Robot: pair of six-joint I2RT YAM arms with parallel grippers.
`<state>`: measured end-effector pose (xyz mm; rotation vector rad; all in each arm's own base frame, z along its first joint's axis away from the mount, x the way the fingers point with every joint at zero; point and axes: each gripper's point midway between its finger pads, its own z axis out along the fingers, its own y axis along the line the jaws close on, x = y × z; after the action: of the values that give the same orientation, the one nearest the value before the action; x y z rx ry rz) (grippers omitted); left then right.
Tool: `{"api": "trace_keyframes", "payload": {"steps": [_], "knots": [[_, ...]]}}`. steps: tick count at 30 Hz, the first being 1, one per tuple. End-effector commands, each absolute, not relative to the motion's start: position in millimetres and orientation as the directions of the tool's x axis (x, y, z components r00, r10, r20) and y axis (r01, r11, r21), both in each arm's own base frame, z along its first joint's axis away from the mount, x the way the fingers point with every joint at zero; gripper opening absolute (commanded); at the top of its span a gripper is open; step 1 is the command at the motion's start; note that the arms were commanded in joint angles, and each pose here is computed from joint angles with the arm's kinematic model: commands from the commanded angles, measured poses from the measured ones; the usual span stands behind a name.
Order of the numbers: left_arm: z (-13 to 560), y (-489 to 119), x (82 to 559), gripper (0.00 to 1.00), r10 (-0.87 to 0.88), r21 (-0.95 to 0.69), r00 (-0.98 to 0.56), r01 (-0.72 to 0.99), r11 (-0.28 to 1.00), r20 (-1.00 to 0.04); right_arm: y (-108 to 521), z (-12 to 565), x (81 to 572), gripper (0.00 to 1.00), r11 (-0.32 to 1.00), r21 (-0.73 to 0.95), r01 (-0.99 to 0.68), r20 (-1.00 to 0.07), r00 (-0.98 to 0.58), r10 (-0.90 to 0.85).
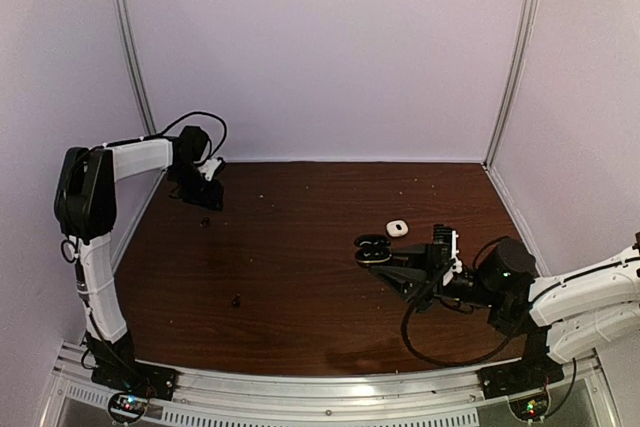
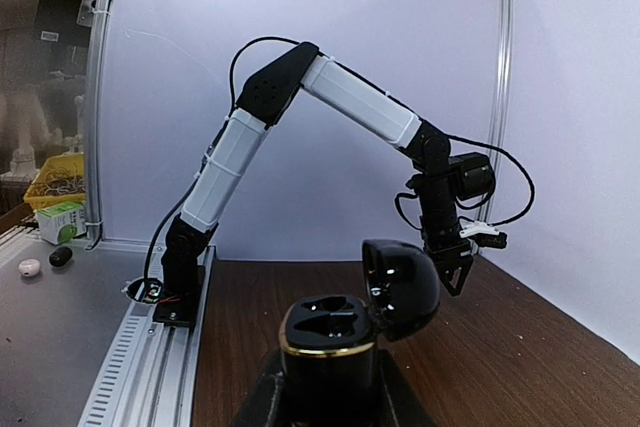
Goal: Insert the wireless bluetooth earbuds into the charging case
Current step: Pick up the left earbud from the center of the board.
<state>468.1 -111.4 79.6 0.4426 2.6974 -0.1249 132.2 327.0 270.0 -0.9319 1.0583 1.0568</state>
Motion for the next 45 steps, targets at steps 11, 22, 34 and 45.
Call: {"api": "trace_keyframes", "payload": {"steps": [11, 22, 34, 45], "knots": [[49.2, -77.0, 478.4, 0.49, 0.32, 0.071, -0.893, 0.315, 0.947, -0.316, 326.6, 270.0, 137.4, 0.02, 0.257, -0.07, -0.964, -0.969, 0.127, 0.212], [28.1, -81.5, 474.7, 0.42, 0.323, 0.016, -0.906, 0.331, 0.943, -0.275, 329.2, 268.1, 139.1, 0.01, 0.257, -0.067, -0.964, -0.971, 0.123, 0.206], [14.8, -83.1, 469.9, 0.29, 0.328, -0.003, -0.914, 0.338, 0.941, -0.241, 327.7, 266.9, 140.3, 0.01, 0.266, -0.066, -0.962, -0.972, 0.122, 0.201], [23.4, -100.7, 466.0, 0.12, 0.337, -0.066, -0.907, 0.364, 0.929, -0.253, 327.8, 269.3, 140.6, 0.01, 0.267, -0.07, -0.961, -0.972, 0.126, 0.197]]}}
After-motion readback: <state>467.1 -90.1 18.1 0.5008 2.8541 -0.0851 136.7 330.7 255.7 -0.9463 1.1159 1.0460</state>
